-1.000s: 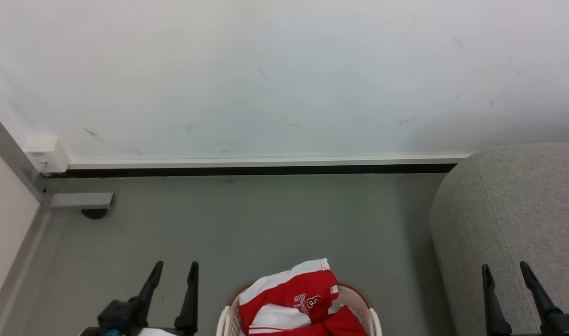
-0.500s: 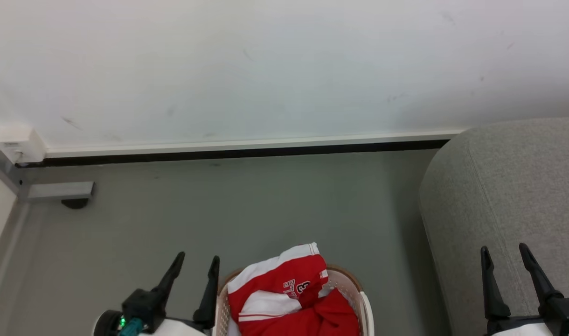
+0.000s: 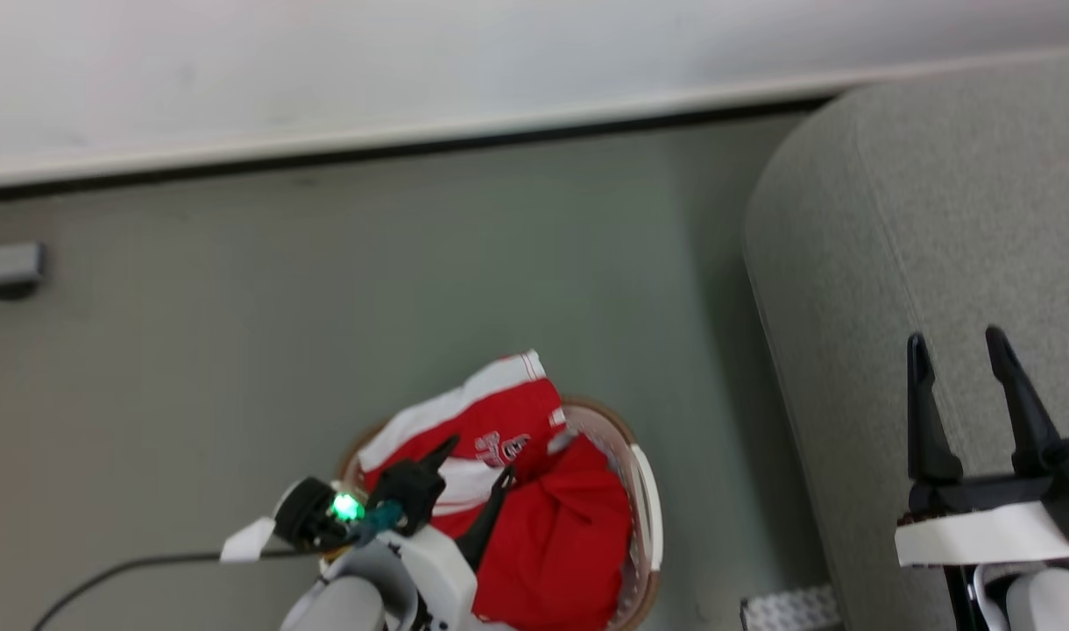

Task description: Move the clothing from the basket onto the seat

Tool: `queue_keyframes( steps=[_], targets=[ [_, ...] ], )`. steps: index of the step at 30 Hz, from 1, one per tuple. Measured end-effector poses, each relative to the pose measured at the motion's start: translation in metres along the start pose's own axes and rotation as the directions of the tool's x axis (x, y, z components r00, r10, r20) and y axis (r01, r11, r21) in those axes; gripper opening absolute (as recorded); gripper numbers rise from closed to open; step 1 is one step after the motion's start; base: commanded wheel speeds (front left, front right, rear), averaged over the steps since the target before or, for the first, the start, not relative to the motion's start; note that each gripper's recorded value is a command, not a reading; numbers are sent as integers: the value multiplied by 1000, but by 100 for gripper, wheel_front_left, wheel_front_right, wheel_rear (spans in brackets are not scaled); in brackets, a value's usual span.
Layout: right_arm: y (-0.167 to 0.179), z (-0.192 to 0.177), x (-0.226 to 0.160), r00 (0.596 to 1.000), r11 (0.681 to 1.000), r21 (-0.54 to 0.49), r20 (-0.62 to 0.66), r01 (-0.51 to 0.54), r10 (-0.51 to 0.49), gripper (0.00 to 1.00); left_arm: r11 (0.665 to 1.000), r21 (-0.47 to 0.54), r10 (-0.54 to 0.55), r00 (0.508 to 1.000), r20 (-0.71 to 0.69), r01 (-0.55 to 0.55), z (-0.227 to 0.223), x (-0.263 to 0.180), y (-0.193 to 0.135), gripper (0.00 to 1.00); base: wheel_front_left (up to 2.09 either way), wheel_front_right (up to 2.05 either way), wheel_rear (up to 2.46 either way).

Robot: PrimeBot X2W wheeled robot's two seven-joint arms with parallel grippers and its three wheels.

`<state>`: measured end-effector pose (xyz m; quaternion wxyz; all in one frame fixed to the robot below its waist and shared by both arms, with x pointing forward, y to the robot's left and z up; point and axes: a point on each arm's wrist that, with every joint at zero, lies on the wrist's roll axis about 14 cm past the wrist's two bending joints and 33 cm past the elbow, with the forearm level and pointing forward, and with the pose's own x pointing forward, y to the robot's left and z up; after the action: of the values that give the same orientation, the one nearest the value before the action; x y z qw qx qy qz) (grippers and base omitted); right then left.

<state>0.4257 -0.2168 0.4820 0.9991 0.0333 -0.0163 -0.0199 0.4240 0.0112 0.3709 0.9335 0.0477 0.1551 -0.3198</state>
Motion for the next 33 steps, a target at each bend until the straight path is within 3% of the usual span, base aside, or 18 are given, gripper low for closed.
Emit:
queue_keyframes(
  steps=[7,18,23,24,25,26,28,33],
  targets=[
    [-8,-23,28,999,1000,13,-30,17,-16,100,990,23,-130,962,-239,140,-70,42,-11,100,0,0,0],
    [-23,-69,64,995,999,13,-88,40,-39,100,967,-8,-214,790,-574,256,-198,67,-3,100,0,0,0],
    [-35,-99,61,986,998,-10,-155,64,-65,100,958,-49,-249,738,-628,282,-236,75,-10,100,0,0,0],
    [-36,-104,60,983,998,-15,-167,67,-69,100,957,-61,-258,731,-631,285,-241,76,-13,87,0,0,0],
    [-38,-108,59,982,997,-19,-176,70,-73,100,954,-73,-269,727,-631,290,-245,76,-17,38,0,0,0],
    [-40,-110,58,980,997,-23,-183,74,-77,100,951,-83,-281,724,-630,297,-247,76,-22,0,0,0,0],
    [-43,-111,57,978,996,-27,-188,83,-86,100,948,-100,-296,726,-620,302,-245,78,-29,0,0,0,0],
    [-44,-101,55,980,996,-24,-174,91,-94,100,954,-147,-300,796,-526,262,-210,85,-38,0,0,0,0]
  ],
)
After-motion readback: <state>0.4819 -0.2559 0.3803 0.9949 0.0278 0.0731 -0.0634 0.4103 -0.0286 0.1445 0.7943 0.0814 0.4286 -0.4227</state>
